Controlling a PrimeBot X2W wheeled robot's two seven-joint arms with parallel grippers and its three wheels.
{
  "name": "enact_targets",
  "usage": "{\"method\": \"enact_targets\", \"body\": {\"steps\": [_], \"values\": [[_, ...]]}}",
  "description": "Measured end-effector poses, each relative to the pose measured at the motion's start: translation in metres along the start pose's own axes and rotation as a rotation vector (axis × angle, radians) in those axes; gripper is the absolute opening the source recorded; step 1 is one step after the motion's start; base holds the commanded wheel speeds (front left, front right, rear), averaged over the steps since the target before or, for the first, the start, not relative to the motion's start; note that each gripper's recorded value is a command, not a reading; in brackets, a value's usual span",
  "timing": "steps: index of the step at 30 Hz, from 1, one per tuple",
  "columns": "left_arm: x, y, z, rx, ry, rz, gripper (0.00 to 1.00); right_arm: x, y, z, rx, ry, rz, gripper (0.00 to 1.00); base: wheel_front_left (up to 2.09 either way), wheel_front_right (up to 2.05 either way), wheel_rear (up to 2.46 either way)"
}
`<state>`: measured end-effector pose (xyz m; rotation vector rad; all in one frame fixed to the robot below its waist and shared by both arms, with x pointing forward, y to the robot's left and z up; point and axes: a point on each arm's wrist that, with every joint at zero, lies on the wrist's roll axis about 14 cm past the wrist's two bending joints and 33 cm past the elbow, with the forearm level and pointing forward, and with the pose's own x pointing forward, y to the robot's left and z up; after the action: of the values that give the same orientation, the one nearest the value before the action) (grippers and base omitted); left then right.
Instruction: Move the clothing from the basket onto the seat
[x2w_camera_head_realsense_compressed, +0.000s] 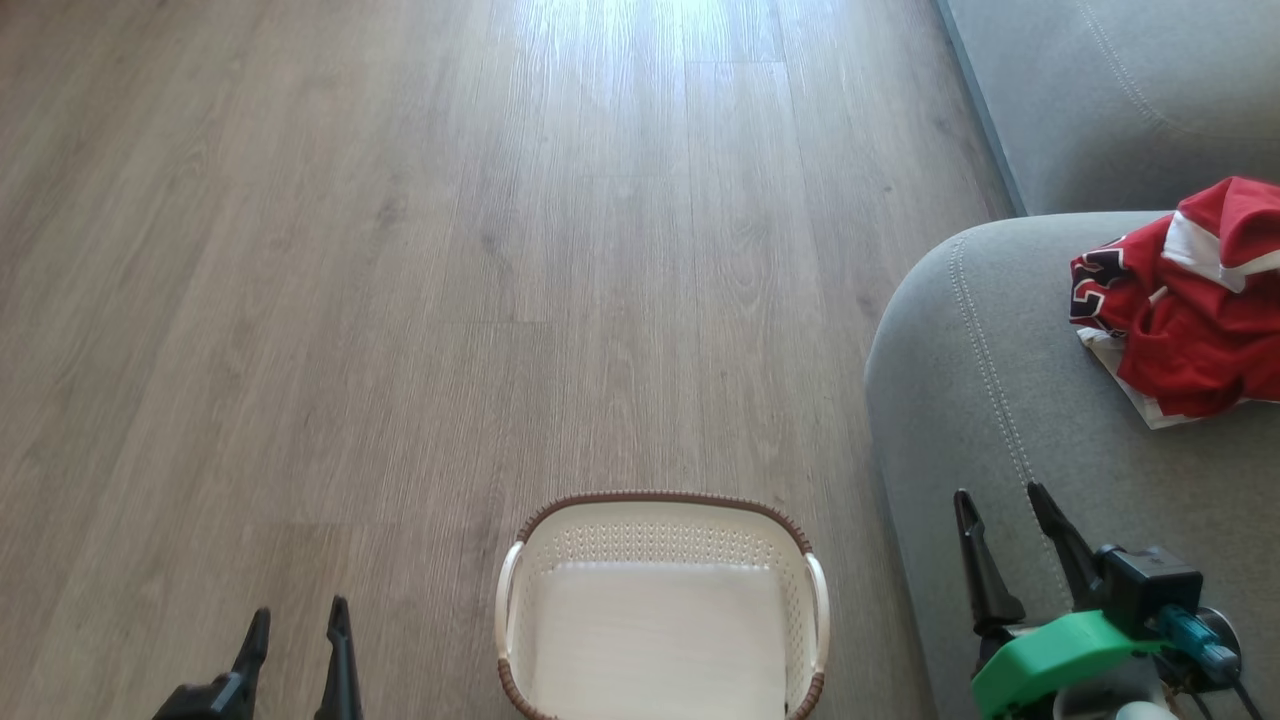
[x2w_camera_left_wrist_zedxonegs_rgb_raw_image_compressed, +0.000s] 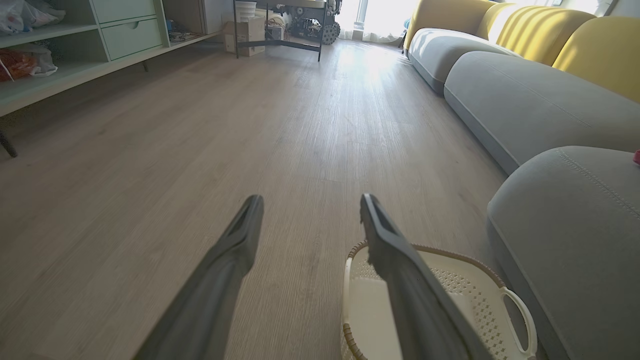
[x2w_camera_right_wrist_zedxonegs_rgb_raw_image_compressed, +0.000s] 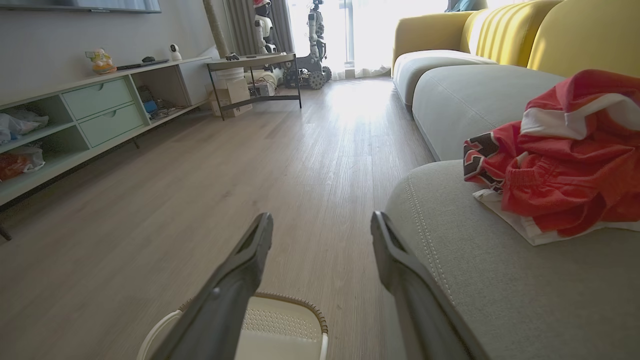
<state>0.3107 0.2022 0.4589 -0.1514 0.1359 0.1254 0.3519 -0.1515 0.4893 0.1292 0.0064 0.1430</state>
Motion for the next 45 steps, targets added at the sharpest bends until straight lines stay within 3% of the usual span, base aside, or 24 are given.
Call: {"method": "enact_targets", "body": {"steps": [26, 27, 35, 45], "values": [[0.004, -0.008, 0.002, 0.005, -0.011, -0.025, 1.0, -0.003, 0.0, -0.006, 0.011, 0.011, -0.003, 1.0, 0.0, 0.0, 0.0], [0.004, -0.008, 0.001, 0.004, -0.01, -0.025, 0.0, -0.003, 0.0, -0.006, 0.011, 0.012, -0.004, 0.0, 0.0, 0.0, 0.0], [-0.014, -0.009, -0.046, -0.009, 0.134, 0.0, 0.0, -0.029, -0.008, -0.058, 0.036, 0.181, -0.039, 0.0, 0.0, 0.0, 0.0], [-0.011, -0.008, -0.049, -0.117, 0.172, 0.018, 0.0, -0.029, -0.015, -0.059, 0.148, 0.185, -0.084, 0.0, 0.0, 0.0, 0.0]]}}
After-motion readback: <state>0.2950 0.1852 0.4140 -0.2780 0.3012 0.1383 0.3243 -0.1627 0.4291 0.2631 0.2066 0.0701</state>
